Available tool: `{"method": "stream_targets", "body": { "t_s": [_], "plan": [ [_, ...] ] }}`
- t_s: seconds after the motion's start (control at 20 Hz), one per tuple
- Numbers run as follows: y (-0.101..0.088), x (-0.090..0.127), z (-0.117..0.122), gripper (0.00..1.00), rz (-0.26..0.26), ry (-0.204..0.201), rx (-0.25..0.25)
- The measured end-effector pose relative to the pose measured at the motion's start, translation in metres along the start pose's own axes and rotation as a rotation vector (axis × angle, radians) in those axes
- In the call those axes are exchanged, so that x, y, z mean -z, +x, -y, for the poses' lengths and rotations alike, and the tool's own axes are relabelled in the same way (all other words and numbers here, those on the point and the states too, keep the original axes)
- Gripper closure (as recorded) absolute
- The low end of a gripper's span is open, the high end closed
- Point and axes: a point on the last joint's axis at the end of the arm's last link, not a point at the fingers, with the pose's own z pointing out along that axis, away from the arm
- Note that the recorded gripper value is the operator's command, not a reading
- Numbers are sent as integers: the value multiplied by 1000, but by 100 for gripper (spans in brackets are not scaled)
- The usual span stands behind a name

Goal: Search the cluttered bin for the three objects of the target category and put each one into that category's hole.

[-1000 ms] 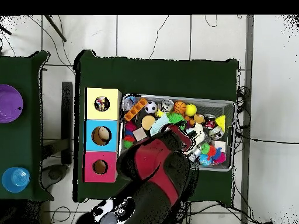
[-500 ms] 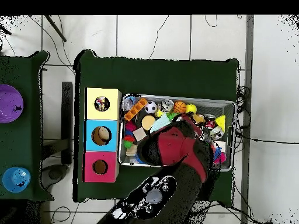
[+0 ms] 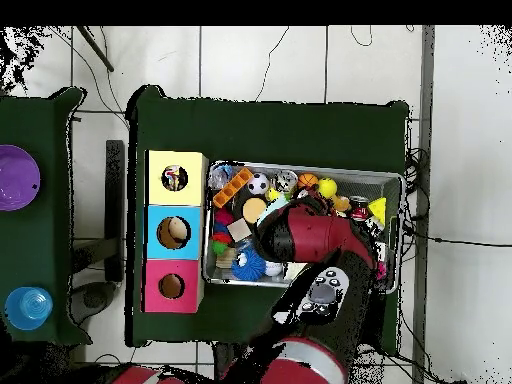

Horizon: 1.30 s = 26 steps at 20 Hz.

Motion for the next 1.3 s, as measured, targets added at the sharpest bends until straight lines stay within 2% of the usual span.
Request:
{"method": "stream_targets", "body": {
  "t_s": [0.15,0.45,0.75,1.3],
  "plan": [
    [12,-12,-13,0,-37,-40,2],
    [34,-18,-35,0,-78,-96,31],
    [44,-17,-47,0,-93,-124,48],
    [42,-19,-43,0,-89,-130,66]
  ]
}}
